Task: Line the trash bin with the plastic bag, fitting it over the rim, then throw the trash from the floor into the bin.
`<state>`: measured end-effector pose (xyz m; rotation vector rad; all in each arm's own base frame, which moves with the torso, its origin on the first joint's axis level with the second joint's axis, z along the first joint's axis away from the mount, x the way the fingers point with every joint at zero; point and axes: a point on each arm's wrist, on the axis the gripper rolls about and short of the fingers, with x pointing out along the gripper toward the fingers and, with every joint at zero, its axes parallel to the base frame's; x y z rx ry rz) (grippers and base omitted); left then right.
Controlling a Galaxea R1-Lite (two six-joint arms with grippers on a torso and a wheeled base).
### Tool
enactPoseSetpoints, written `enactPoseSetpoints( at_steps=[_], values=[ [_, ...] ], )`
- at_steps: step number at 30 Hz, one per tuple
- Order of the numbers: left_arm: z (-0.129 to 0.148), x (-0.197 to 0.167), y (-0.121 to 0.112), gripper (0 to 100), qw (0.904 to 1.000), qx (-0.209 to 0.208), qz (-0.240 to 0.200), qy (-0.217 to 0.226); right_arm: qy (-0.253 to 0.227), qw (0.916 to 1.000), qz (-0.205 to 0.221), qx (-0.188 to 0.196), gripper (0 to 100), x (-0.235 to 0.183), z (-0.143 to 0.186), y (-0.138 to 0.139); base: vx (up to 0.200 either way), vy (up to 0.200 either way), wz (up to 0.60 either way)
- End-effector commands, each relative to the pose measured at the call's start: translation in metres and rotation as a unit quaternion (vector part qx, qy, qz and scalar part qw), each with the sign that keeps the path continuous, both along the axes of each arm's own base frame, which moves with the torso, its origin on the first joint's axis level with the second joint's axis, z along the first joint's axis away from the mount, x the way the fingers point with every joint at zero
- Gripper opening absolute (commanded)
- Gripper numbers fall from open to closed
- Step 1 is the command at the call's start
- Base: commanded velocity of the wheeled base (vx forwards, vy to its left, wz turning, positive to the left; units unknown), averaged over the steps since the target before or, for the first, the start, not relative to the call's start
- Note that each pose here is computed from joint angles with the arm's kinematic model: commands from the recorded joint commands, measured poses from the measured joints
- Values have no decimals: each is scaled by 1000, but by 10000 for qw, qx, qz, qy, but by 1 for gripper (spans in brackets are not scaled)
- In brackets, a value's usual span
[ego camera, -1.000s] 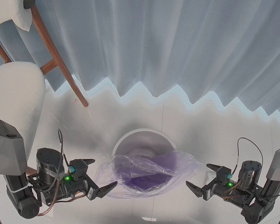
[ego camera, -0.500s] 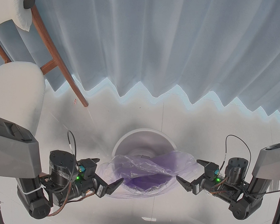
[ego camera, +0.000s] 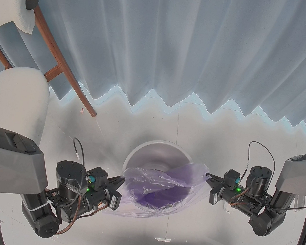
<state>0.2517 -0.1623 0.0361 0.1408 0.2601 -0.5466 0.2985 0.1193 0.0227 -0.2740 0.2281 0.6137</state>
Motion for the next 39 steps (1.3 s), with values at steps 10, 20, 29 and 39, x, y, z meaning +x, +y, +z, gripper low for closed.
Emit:
enactPoseSetpoints(
  at_steps=[10,20,29,39],
  values=[
    [45,19,9,0,9918,-1005,-516,-591,-119,9854,-231,1684,0,27,43,13,0,0,0],
    [49,24,3,0,9908,-1016,-559,-692,92,9839,-65,1784,0,27,54,13,180,0,0],
    [48,21,-9,0,9820,-1860,245,-210,871,9643,-356,2476,0,28,63,13,67,0,0],
    [17,27,7,0,9850,-1598,626,170,1354,9520,-581,2684,0,38,40,13,0,0,0]
  ],
)
